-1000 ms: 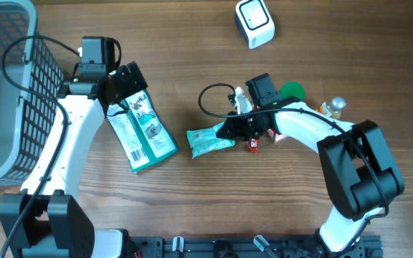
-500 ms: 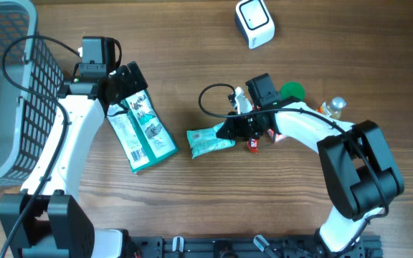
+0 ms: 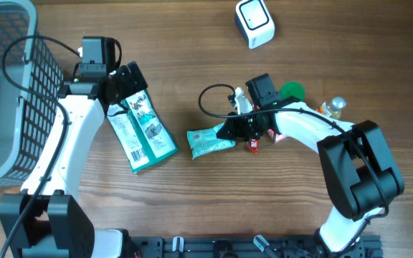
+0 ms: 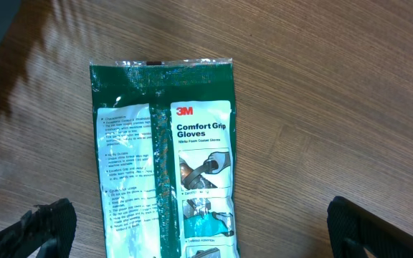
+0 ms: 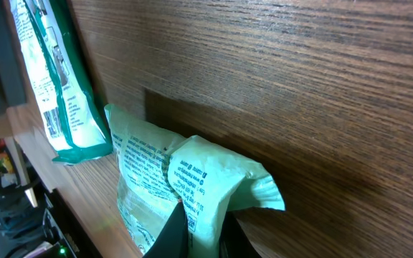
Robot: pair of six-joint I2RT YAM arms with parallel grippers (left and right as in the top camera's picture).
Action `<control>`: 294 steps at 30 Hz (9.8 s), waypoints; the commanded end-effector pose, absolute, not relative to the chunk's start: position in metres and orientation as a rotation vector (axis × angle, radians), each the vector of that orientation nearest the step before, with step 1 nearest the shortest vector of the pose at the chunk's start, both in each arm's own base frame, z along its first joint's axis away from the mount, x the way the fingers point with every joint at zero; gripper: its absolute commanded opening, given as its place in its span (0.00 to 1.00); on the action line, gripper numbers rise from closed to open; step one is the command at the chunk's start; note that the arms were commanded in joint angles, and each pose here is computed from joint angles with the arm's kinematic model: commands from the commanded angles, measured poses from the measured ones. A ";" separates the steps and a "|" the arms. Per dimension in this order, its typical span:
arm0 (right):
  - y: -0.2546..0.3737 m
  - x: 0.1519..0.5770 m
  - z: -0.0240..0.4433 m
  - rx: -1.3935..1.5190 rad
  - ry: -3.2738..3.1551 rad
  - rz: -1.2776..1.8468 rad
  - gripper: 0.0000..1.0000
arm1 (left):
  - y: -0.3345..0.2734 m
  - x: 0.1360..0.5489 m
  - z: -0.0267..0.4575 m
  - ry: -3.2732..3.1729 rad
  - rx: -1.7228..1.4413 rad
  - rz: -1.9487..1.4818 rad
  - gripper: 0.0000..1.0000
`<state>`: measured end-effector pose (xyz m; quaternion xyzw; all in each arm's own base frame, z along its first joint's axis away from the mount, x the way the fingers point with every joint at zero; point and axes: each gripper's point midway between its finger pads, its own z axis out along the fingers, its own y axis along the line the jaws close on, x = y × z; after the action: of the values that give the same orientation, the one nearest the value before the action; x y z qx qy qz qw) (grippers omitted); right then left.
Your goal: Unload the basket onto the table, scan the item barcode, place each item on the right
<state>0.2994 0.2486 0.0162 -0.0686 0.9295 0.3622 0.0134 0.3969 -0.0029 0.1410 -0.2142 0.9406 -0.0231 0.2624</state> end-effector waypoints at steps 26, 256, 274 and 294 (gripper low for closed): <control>0.253 0.226 0.216 -0.755 2.325 1.439 0.04 | 0.001 0.398 0.142 2.540 -0.581 -0.039 1.00; 0.303 0.280 0.033 -0.394 2.943 0.676 0.71 | -0.012 0.359 0.092 2.739 -0.592 -0.087 0.04; 0.301 0.282 0.032 -0.394 2.939 0.656 0.71 | -0.012 0.349 0.057 2.805 -0.601 -0.062 0.11; 0.284 0.288 0.030 -0.337 2.971 0.630 0.71 | -0.058 0.325 -0.005 2.926 -0.460 -0.133 0.07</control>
<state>0.2906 0.2900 0.0387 -0.1041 0.9689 0.2189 0.0494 0.3383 -0.0479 0.0104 -0.1658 0.9797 -0.0405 0.1054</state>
